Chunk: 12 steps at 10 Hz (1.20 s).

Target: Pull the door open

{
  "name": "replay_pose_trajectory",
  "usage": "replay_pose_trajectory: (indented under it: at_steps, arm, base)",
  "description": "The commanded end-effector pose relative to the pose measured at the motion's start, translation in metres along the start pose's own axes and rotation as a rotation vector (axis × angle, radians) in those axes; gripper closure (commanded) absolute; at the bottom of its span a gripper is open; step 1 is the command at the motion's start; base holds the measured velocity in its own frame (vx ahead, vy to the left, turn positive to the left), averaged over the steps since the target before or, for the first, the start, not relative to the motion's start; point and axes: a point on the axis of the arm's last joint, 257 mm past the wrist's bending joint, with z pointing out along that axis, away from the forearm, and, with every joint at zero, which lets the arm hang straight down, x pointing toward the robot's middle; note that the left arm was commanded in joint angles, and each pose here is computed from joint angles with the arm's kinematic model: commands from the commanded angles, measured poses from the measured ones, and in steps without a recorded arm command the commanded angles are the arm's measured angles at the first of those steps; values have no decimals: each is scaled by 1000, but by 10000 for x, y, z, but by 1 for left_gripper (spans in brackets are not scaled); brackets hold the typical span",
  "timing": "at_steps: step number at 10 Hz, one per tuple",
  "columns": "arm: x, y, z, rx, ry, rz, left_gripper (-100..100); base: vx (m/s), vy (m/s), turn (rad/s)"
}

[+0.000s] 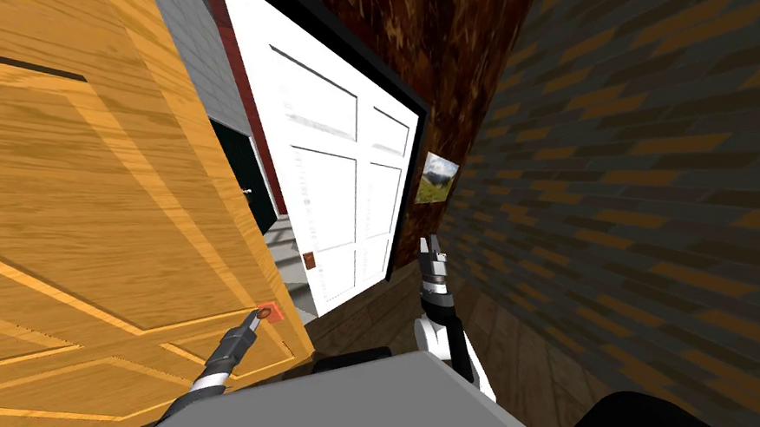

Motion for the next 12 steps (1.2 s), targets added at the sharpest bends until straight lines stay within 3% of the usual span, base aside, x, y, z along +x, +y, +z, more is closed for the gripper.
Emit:
replay_pose_trajectory:
  at_steps: [1, 2, 3, 4, 6, 11, 12]
  arm:
    - [131, -11, -45, 4, 49, -7, 100]
    - [190, -20, -62, 5, 72, -10, 100]
    - [74, -21, -39, 3, 46, 0, 100]
    - [105, 0, -148, -1, 72, -2, 100]
    - [121, -4, -219, 2, 93, -2, 100]
    - [193, -21, -504, 6, 174, -10, 100]
    - [105, -22, -457, 6, 152, 1, 100]
  base:
    - [-242, 20, -90]
    - [-228, 50, -85]
    - [-101, 34, -13]
    - [-171, 43, -141]
    - [-225, 71, -163]
    - [-217, 60, -140]
    - [-109, 45, -30]
